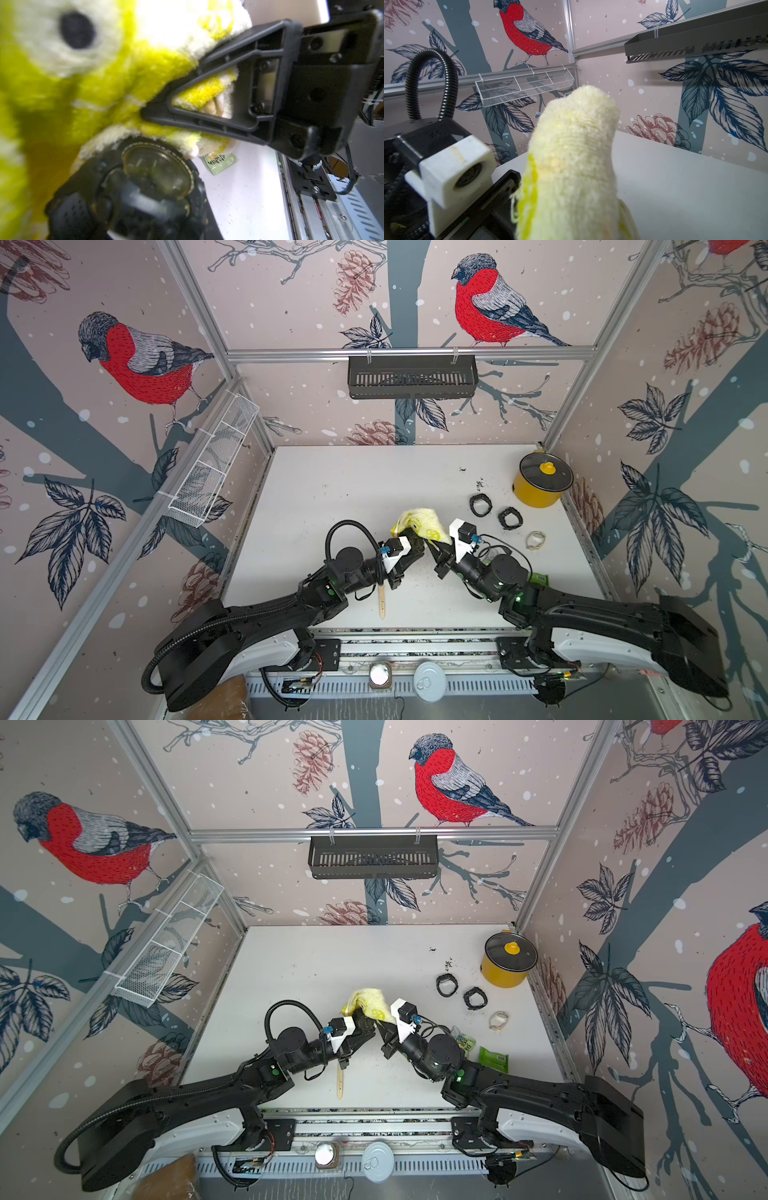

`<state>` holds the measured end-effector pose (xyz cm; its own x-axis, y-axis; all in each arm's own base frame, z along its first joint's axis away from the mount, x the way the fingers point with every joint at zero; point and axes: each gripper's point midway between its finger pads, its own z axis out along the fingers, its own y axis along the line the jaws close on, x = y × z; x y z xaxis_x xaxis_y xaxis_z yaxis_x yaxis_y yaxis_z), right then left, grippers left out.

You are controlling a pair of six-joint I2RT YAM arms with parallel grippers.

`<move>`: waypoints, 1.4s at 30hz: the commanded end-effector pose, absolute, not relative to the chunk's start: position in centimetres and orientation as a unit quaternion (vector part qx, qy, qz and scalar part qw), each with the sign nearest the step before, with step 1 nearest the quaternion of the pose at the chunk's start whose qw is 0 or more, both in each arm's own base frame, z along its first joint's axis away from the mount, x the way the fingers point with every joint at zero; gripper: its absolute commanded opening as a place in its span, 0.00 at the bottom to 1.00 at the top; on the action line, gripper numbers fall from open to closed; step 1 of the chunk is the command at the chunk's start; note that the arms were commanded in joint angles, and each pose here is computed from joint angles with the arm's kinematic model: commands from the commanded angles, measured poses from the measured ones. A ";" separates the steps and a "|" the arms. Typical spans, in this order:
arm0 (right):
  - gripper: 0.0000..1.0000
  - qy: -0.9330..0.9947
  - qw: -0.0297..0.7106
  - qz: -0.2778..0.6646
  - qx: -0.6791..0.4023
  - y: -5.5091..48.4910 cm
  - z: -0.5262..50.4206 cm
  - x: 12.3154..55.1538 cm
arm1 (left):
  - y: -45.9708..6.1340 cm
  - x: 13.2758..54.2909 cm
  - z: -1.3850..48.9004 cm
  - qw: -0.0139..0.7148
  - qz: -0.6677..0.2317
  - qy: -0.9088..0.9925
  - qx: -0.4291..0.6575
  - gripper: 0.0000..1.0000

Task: Wipe the watch dial
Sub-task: Wipe the dirt from the watch dial.

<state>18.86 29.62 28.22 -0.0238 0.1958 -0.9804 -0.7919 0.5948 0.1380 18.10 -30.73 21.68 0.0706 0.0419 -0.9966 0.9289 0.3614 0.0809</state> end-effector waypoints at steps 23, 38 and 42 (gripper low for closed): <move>0.03 0.608 0.604 0.403 -0.321 32.3 25.9 16.8 | -31.0 18.5 25.7 0.635 -0.391 0.534 0.398 0.00; 0.03 0.644 0.580 0.389 -0.314 30.3 22.2 16.8 | -30.1 18.1 27.0 0.663 -0.390 0.508 0.387 0.00; 0.03 0.616 0.580 0.429 -0.316 31.7 24.5 16.1 | -30.9 18.0 26.1 0.647 -0.398 0.511 0.403 0.00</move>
<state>16.77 30.66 25.36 -0.0771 0.1419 -0.9869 -0.8672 0.4789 0.1366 18.76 -30.58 21.52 0.0334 0.0389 -0.9987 0.9189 0.3919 0.0460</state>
